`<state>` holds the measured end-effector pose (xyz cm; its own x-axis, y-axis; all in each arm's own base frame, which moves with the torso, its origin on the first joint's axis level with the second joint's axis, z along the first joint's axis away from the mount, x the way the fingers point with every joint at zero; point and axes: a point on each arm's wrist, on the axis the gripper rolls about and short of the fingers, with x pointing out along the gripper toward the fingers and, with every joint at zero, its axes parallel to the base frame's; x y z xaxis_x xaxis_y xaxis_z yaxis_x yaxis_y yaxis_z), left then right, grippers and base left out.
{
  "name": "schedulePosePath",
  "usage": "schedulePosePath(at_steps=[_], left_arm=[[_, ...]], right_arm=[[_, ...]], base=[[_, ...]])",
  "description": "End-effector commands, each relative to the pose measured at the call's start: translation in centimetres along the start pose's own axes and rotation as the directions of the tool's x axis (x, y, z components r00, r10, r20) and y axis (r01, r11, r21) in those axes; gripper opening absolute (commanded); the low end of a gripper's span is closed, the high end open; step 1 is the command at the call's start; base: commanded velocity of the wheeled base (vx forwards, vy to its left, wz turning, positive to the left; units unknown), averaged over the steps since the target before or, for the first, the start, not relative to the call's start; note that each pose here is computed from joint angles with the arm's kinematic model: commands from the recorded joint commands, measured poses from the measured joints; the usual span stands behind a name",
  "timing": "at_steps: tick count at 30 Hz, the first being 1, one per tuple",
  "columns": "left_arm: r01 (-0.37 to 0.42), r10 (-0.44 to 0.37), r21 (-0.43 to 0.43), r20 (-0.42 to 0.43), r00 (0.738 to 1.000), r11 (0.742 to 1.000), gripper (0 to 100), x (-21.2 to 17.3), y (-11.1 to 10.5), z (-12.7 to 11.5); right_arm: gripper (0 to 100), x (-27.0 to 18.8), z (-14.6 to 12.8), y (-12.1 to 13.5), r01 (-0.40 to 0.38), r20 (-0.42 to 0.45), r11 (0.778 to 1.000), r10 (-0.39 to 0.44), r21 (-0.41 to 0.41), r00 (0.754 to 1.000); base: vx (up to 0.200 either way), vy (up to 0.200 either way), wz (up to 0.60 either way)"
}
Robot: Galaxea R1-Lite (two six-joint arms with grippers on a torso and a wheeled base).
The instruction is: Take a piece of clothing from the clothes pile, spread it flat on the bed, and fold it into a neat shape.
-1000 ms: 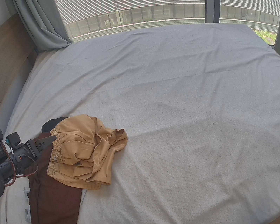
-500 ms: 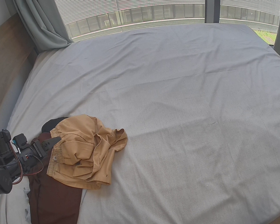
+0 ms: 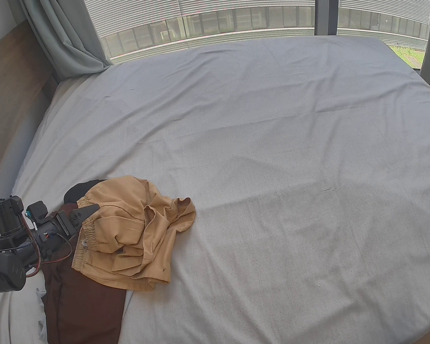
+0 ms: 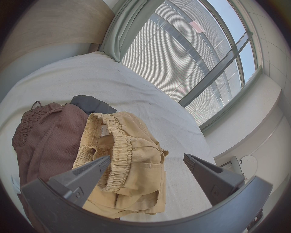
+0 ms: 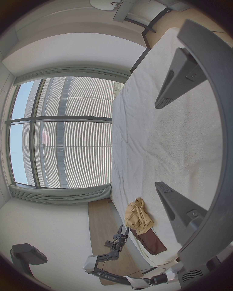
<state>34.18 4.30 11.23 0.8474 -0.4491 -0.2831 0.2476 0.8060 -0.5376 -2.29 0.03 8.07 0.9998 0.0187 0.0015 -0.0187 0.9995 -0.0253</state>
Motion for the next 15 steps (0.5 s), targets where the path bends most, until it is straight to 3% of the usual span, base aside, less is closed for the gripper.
schedulePosePath(at_steps=[1,15], left_arm=[[0.007,-0.007,-0.003,-0.005,1.0,1.0,100,0.42,0.29,-0.02],[0.039,-0.039,0.007,-0.003,0.999,0.999,100,0.94,0.77,-0.38]], right_arm=[[100,0.02,-0.48,0.01,0.0,-0.003,1.0,0.0,-0.001,1.0],[100,0.02,-0.46,0.01,0.0,-0.001,1.0,0.0,0.001,1.0]], base=[[0.0,0.0,0.0],[0.0,0.0,0.0]])
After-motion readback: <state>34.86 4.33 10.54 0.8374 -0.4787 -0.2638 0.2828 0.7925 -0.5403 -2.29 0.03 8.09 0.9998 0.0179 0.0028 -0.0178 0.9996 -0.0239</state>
